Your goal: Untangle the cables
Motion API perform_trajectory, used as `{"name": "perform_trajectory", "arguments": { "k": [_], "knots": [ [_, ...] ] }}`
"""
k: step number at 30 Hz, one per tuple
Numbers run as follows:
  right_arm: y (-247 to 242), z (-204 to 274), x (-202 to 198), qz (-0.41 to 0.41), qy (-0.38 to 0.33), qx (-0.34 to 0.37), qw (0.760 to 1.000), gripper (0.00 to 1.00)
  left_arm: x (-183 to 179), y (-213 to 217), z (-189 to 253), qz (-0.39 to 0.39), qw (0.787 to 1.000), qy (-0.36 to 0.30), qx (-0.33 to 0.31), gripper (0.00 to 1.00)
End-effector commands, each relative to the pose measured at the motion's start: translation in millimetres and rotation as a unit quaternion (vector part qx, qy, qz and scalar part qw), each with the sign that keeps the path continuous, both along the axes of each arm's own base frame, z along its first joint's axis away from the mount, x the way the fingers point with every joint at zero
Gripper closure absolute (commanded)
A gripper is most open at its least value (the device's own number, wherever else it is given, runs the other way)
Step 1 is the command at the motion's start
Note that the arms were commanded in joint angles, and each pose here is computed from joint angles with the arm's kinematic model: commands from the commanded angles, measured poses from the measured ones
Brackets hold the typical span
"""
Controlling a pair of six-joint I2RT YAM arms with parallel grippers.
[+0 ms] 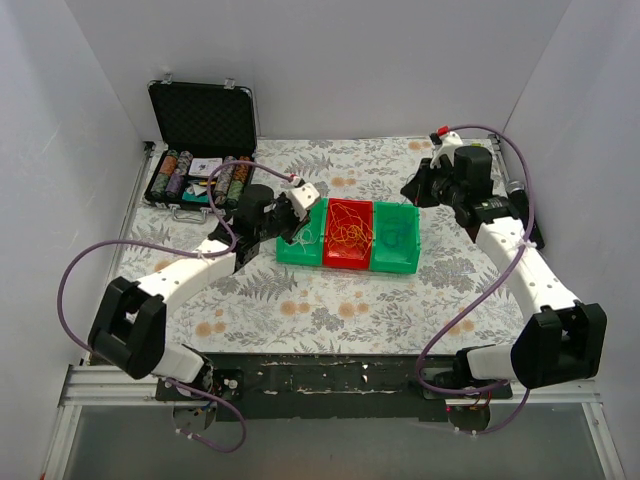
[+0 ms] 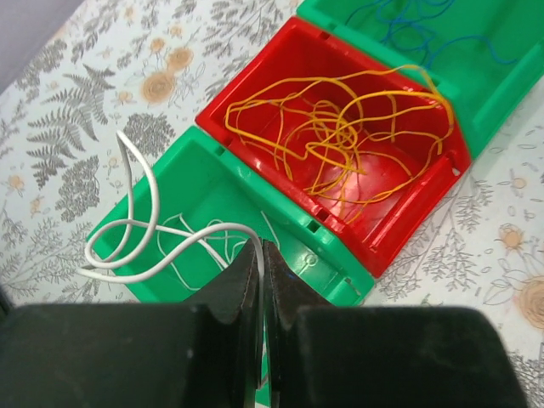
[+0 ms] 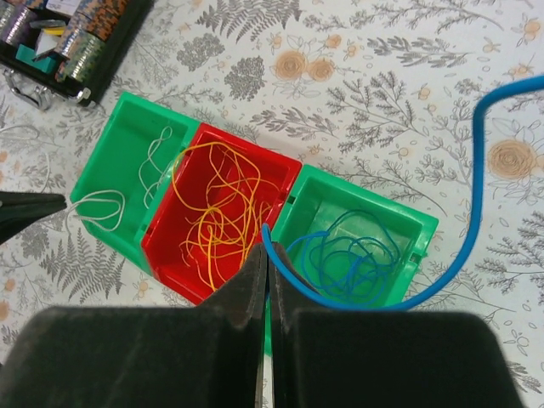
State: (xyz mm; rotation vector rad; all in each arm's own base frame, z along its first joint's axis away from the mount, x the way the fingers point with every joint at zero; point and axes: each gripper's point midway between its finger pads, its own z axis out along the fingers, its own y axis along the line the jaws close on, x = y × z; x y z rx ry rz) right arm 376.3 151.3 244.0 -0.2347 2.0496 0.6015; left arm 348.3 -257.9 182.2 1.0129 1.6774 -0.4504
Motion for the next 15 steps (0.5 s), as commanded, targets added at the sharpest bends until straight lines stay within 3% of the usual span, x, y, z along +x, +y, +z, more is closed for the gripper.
{"name": "perform_trajectory", "arguments": {
  "k": [1, 13, 15],
  "knots": [
    [3, -18, 1, 0.005, 0.007, 0.011, 1.0, 0.99, 24, 9, -8, 0.04, 0.999, 0.008, 0.025, 1.0],
    [15, -91, -8, 0.012, 0.133, 0.016, 0.991, 0.99, 70, -2, -27, 0.094, 0.993, 0.063, 0.034, 0.99],
    [18, -97, -10, 0.016, 0.148, 0.016, 0.989, 0.99, 69, -1, -30, 0.094, 0.992, 0.077, 0.042, 0.83]
  ]
}}
